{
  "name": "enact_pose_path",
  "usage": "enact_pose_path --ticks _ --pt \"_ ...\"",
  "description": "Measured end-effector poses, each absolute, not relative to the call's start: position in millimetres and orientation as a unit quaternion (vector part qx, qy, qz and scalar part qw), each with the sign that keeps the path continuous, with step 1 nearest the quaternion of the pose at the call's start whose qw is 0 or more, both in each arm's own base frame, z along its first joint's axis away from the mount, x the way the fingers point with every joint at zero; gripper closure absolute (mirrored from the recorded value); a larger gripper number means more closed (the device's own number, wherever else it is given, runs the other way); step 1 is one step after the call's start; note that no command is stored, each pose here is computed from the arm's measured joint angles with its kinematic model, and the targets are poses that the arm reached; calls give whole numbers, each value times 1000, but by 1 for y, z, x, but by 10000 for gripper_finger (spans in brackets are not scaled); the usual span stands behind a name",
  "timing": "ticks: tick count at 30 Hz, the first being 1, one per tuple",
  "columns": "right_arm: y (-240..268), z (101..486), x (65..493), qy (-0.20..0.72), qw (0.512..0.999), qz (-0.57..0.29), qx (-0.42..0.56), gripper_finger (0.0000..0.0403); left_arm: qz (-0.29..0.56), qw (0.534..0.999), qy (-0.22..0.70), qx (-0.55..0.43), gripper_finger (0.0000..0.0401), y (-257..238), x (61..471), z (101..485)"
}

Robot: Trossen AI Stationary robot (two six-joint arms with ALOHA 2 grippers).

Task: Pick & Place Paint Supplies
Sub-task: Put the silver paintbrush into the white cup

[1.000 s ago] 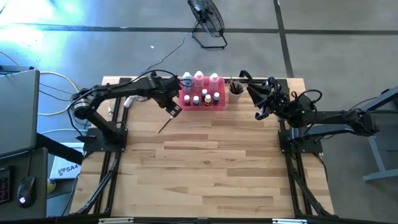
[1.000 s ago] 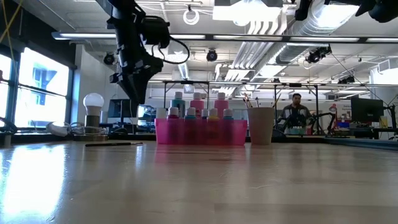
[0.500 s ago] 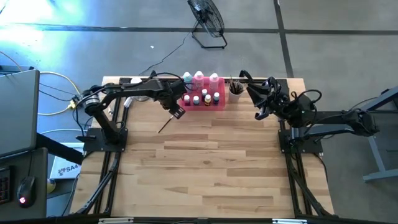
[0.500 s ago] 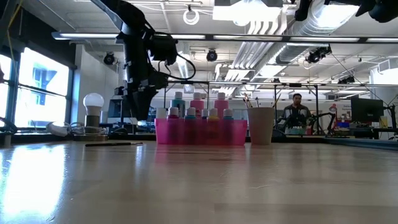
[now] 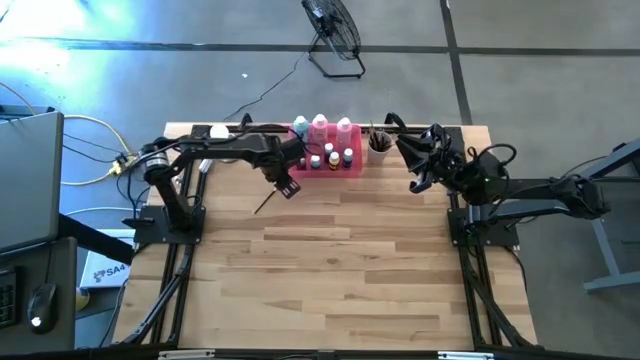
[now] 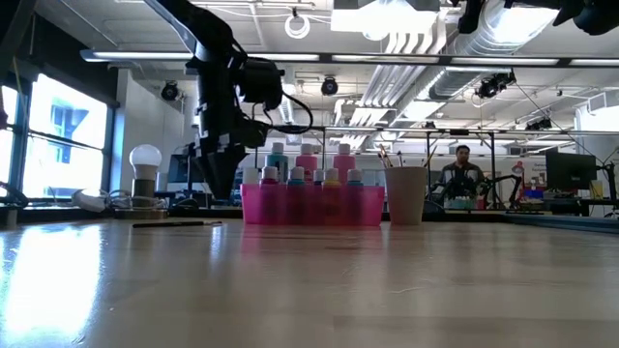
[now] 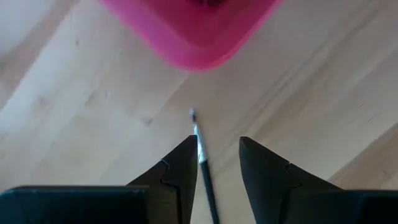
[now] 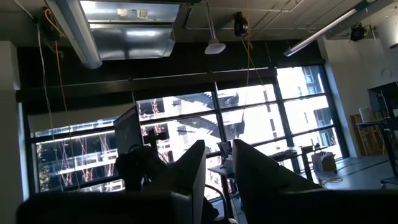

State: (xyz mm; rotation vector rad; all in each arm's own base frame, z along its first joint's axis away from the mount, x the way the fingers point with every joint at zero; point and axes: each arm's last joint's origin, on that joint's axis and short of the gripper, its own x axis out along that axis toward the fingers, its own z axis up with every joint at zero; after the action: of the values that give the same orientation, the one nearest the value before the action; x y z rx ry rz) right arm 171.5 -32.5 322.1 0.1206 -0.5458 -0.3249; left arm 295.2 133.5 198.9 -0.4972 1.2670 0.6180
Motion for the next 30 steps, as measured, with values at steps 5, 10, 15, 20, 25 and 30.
enact_pose_path --ticks 5,10,15,20,25,30 --pt "-33 321 172 -263 949 -160 61 330 281 723 588 -229 286 134 297 190" --pt "-33 321 172 -263 949 -157 71 330 283 713 599 -228 286 135 298 184" --pt "-33 321 172 -263 949 -157 71 330 287 708 602 -232 286 141 294 184" --pt "-33 321 172 -263 949 -157 71 330 285 708 598 -244 286 148 291 184" --pt "-33 321 172 -263 949 -157 71 330 282 717 590 -244 286 149 293 184" --pt "-33 321 172 -263 949 -157 71 330 282 709 596 -250 286 149 296 176"
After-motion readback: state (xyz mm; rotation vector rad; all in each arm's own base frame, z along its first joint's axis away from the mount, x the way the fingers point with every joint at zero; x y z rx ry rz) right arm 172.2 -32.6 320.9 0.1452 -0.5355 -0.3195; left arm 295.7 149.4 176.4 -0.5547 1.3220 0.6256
